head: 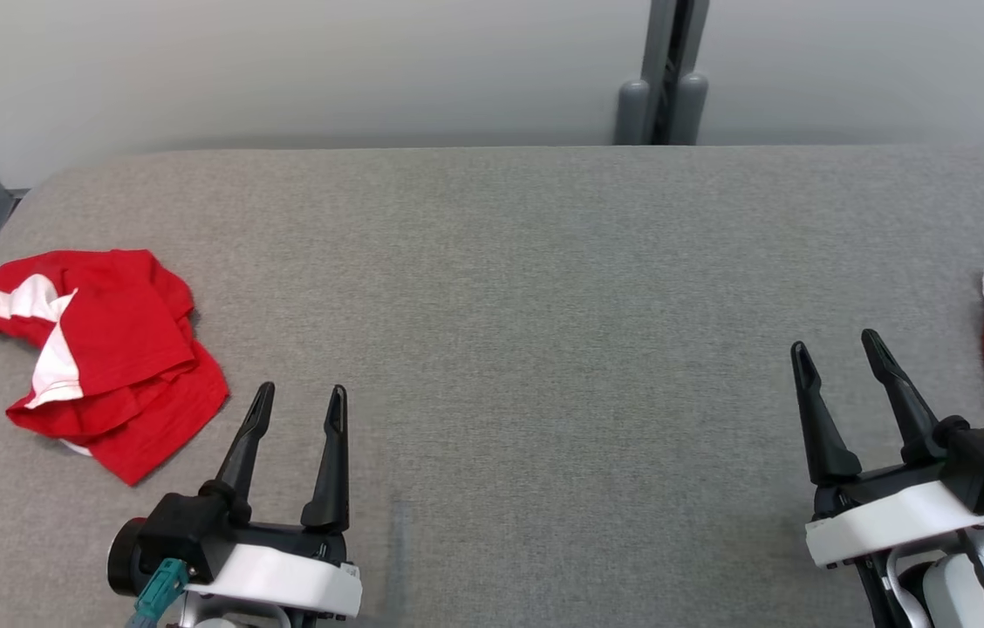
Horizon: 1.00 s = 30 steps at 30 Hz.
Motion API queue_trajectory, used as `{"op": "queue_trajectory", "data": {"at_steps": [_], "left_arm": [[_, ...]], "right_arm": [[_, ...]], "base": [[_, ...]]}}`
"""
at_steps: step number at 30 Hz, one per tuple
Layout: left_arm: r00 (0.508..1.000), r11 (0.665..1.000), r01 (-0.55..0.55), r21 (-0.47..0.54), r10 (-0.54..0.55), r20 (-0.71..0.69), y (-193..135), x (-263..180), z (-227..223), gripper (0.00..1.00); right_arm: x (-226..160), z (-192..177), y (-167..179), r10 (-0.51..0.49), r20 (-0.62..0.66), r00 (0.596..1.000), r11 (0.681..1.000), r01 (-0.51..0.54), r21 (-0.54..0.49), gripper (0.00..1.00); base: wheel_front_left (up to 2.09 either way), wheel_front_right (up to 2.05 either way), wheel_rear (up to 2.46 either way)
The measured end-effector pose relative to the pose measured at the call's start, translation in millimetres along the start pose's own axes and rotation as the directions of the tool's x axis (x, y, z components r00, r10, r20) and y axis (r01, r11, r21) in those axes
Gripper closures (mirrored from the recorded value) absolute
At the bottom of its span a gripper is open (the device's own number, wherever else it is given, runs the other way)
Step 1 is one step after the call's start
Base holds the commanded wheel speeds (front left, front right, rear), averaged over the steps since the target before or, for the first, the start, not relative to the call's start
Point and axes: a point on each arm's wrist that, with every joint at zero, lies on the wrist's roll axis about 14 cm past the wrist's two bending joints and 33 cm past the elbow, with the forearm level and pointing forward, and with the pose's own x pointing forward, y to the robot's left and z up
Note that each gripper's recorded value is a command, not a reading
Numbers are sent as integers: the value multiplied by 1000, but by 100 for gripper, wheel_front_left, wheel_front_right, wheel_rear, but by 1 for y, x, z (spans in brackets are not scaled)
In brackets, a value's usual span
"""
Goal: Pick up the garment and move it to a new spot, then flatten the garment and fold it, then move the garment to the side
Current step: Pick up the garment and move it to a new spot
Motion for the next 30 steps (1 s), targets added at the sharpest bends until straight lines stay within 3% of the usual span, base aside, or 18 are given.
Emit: {"op": "queue_trajectory", "data": {"at_steps": [13, 19, 30], "left_arm": [[973, 973, -228, 30, 226, 49, 68, -40, 20, 0], [937, 938, -344, 36, 340, 83, 101, -71, 33, 0], [884, 887, -458, 49, 450, 123, 130, -121, 44, 0]], "right_arm": [[25, -22, 80, 237, -43, 970, 971, -235, 47, 0], [31, -27, 121, 354, -53, 934, 934, -350, 64, 0], [25, -24, 175, 479, -48, 876, 876, -474, 86, 0]], "base": [[0, 0, 0], [0, 0, 0], [0, 0, 0]]}}
